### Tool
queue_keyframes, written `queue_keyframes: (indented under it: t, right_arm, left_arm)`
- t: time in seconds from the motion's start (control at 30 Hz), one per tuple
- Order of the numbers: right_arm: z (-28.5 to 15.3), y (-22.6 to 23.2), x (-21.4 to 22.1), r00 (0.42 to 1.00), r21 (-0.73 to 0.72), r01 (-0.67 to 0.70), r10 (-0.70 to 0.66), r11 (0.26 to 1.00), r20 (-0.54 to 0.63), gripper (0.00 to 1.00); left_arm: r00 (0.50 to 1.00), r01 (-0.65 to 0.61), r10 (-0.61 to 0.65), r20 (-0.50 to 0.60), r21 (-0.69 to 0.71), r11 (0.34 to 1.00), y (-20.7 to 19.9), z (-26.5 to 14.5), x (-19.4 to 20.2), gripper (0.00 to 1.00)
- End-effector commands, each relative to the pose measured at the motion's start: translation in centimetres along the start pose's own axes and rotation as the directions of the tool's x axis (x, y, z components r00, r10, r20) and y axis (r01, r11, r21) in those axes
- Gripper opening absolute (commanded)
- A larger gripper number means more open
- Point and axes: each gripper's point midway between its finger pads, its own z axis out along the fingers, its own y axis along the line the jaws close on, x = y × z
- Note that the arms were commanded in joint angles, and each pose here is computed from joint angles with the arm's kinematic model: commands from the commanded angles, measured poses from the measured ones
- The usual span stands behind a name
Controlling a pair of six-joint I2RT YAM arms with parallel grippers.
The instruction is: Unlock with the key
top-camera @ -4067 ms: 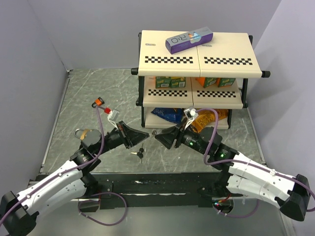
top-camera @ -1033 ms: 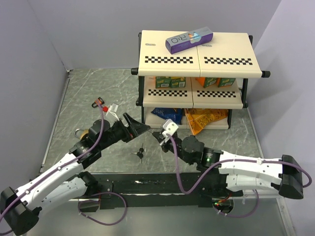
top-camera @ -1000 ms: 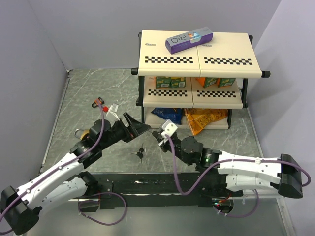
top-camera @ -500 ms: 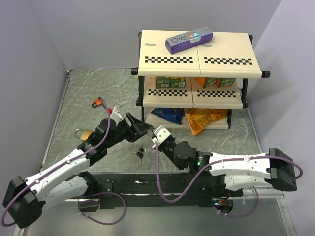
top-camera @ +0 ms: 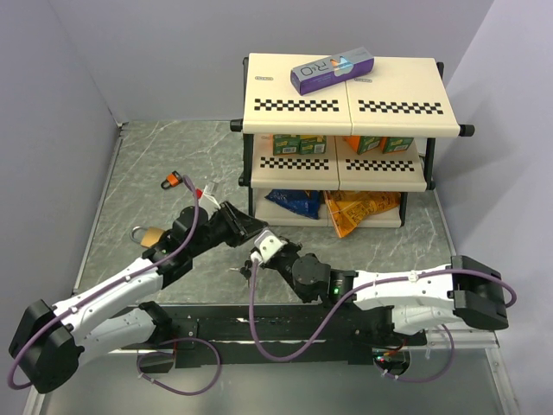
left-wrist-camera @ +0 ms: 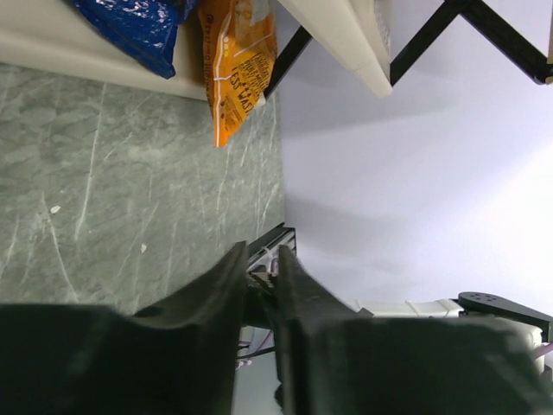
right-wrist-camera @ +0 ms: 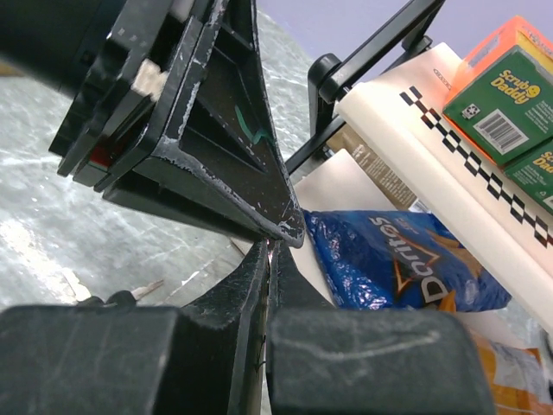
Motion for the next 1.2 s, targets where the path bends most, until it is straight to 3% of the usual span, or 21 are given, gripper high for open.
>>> queue_keyframes:
  t: [0.0, 0.13, 0.23, 0.4, 0.43, 0.53, 0.63, 0.67, 0.7, 0.83, 1.0, 1.17]
  right_arm:
    - [0.3, -1.4, -2.8, 0.997, 0.072, -0.018, 0.013, 0.997, 0.071, 0.00]
    - [0.5, -1.2, -2.4, 0.998, 0.088, 0.021, -0.026, 0.996, 0.051, 0.00]
    - [0.4, -1.0, -2.0, 0.999, 0.072, 0.017, -0.020, 0.997, 0.041, 0.03]
    - [-0.6, -0.3, -0.8, 0.997, 0.022, -0.074, 0.073, 0.997, 0.029, 0.46]
    - [-0.8, 0.1, -0.3, 0.996, -0.009, -0.083, 0.083, 0.997, 0.015, 0.60]
    - [-1.9, 0.1, 1.0, 0.982, -0.073, -0.188, 0.187, 0.980, -0.024, 0.72]
    - [-2.3, -0.5, 1.3, 0.936, -0.163, -0.352, 0.350, 0.922, -0.037, 0.75]
    - [-3.2, 0.2, 0.8, 0.919, -0.257, -0.389, 0.393, 0.884, -0.039, 0.76]
    - [-2.9, -1.0, 1.2, 0.877, -0.256, -0.475, 0.477, 0.842, -0.059, 0.77]
    - [-4.4, -1.5, -0.4, 0.776, -0.419, -0.598, 0.623, 0.683, -0.091, 0.81]
    - [-6.0, -1.7, -3.3, 0.697, -0.554, -0.636, 0.708, 0.537, -0.114, 0.83]
    - [-7.7, -0.4, -5.3, 0.673, -0.693, -0.601, 0.719, 0.397, -0.171, 0.75]
  left_arm:
    - [1.000, -0.005, 0.006, -0.024, 0.042, 0.999, -1.4, 0.0, 0.3, 0.20]
    - [1.000, -0.024, 0.024, -0.018, 0.024, 0.999, -1.0, 0.2, 0.2, 0.01]
    - [0.999, -0.035, 0.035, -0.001, 0.023, 0.999, -0.8, 0.2, -0.1, 0.01]
    - [0.987, -0.145, 0.147, 0.062, -0.029, 0.989, -0.4, 0.3, -1.6, 0.01]
    - [0.982, -0.170, 0.172, 0.081, -0.036, 0.985, -0.3, 0.3, -2.0, 0.01]
    - [0.957, -0.262, 0.261, 0.123, -0.015, 0.965, -0.7, -0.3, -2.6, 0.01]
    - [0.925, -0.362, 0.354, 0.136, 0.041, 0.931, -1.4, -1.1, -2.5, 0.01]
    - [0.909, -0.410, 0.399, 0.123, 0.080, 0.909, -1.9, -1.5, -2.0, 0.01]
    - [0.900, -0.431, 0.417, 0.128, 0.108, 0.896, -2.3, -1.7, -1.9, 0.01]
    - [0.856, -0.515, 0.503, 0.121, 0.273, 0.812, -4.3, -2.9, -0.3, 0.01]
    - [0.798, -0.565, 0.597, 0.081, 0.443, 0.696, -6.1, -4.6, 2.4, 0.01]
    - [0.776, -0.562, 0.626, 0.076, 0.533, 0.632, -7.2, -5.9, 3.6, 0.01]
